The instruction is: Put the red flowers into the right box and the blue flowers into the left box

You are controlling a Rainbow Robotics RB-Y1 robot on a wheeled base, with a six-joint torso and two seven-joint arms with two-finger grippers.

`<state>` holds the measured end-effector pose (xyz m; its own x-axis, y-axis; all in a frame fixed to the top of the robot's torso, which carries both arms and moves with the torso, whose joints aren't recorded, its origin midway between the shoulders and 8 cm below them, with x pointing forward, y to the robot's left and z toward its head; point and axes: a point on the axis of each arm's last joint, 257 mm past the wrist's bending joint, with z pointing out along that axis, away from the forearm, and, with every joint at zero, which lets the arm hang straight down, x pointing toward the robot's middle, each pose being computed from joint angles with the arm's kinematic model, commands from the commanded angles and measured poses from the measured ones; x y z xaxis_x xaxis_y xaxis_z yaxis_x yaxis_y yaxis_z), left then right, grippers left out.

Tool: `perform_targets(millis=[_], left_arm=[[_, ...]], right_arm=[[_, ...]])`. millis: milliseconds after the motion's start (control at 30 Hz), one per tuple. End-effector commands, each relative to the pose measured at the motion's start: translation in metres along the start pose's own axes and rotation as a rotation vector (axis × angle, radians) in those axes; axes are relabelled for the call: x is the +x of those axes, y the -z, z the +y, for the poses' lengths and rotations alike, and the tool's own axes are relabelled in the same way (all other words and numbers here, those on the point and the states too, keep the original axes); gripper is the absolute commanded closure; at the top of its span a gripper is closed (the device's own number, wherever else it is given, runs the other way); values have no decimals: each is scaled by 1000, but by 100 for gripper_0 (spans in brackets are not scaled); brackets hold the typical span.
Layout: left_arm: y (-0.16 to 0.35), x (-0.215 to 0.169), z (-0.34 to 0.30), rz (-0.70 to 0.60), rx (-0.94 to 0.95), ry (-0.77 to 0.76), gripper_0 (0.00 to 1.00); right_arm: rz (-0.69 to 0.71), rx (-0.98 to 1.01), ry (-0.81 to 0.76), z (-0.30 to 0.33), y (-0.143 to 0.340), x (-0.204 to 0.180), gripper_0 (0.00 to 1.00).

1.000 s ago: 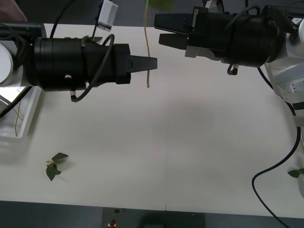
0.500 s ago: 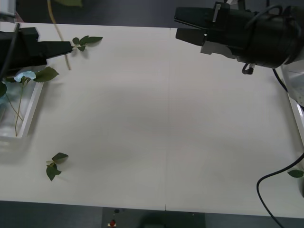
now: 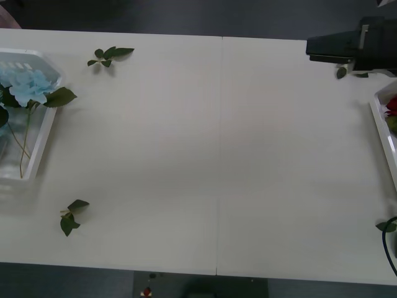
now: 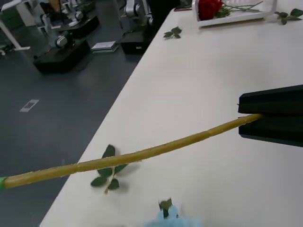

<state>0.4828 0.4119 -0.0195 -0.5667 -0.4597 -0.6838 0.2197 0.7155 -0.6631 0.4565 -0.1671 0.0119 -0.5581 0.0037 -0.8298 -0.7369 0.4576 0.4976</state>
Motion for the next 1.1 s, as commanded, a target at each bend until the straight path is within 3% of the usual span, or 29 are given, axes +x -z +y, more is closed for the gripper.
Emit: perform_targets(millis=[33, 300, 633, 800, 933, 1100], left_arm=[[16, -15, 36, -24, -91, -85, 100], [22, 1, 101, 10, -232, -84, 100], [21, 27, 136, 45, -295, -53, 98], [25, 34, 144, 44, -310, -41, 76], [24, 31, 143, 23, -299, -39, 34], [21, 24, 124, -3, -227, -11, 3]], right_arm=[[47, 89, 246, -8, 30, -3, 0], [100, 156, 436, -24, 64, 8, 0], [191, 178, 693, -34, 91, 25, 0], [211, 116, 736, -37, 106, 38, 0], [226, 50, 753, -41, 119, 51, 0], [284, 51, 782, -46, 139, 56, 0]])
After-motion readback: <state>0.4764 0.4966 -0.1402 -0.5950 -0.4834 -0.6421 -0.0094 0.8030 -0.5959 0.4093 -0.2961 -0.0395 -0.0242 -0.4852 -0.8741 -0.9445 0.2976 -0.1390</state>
